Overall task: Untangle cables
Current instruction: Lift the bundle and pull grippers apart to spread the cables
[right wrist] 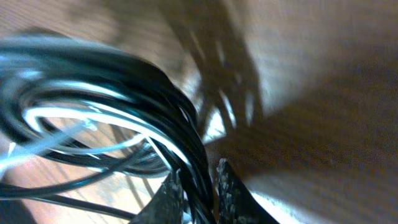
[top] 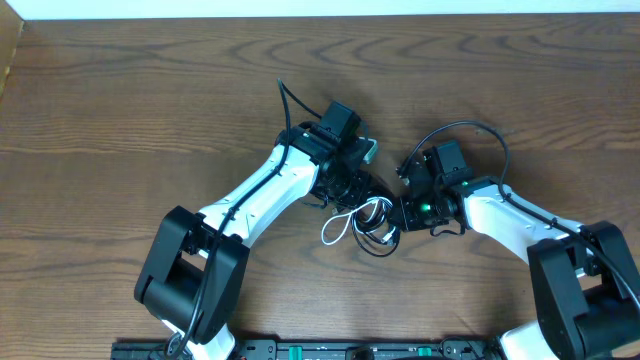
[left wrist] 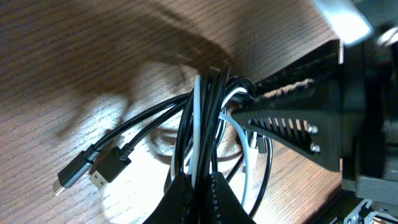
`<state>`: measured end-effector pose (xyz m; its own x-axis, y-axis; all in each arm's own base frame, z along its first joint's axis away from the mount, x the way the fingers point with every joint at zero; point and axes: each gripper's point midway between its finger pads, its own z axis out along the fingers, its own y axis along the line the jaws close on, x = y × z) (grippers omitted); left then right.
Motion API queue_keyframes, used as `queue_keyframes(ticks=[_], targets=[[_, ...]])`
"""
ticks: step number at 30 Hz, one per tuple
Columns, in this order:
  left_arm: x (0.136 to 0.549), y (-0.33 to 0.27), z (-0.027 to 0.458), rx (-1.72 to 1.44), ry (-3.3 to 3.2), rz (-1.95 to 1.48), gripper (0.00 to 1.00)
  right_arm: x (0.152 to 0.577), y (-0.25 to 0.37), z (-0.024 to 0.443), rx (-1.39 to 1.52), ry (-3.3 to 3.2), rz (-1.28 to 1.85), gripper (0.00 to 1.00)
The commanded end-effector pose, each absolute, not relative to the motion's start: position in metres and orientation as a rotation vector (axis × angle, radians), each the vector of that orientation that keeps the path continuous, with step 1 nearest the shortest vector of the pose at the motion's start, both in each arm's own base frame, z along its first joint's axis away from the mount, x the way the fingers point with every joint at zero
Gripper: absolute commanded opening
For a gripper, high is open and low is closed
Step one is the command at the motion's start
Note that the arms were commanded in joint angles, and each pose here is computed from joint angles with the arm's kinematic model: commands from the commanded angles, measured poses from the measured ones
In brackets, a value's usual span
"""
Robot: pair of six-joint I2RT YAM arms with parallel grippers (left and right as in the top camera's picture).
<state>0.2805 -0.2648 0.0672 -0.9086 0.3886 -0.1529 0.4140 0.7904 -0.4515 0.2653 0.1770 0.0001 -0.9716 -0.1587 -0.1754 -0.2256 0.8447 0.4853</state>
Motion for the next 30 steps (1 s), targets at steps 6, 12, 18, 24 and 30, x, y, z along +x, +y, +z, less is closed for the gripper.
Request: queue_keyframes(ticks=[6,12,18,24,30], targets=[[0.28,-0.265,0.071,0.652,2.91,-0.768,0.07,0.261,0.16,-0.013,-0.289,2.95,0.615,0.31],[0.28,-0.265,0.071,0.652,2.91,-0.768,0.08,0.261,0.16,-0.013,-0.289,2.95,0.614,0.14],[0.284,-0.259,0.068,0.644,2.914,-0.709,0.07,0.261,0.16,-0.013,-0.288,2.95,0.615,0.01],[0.297,-0.236,0.058,0.611,2.922,-0.464,0.07,0.253,0.162,-0.009,-0.271,2.98,0.686,0.01],[0.3,-0.226,0.056,0.6,2.925,-0.377,0.07,0.259,0.186,0.041,-0.292,2.814,1.121,0.01]])
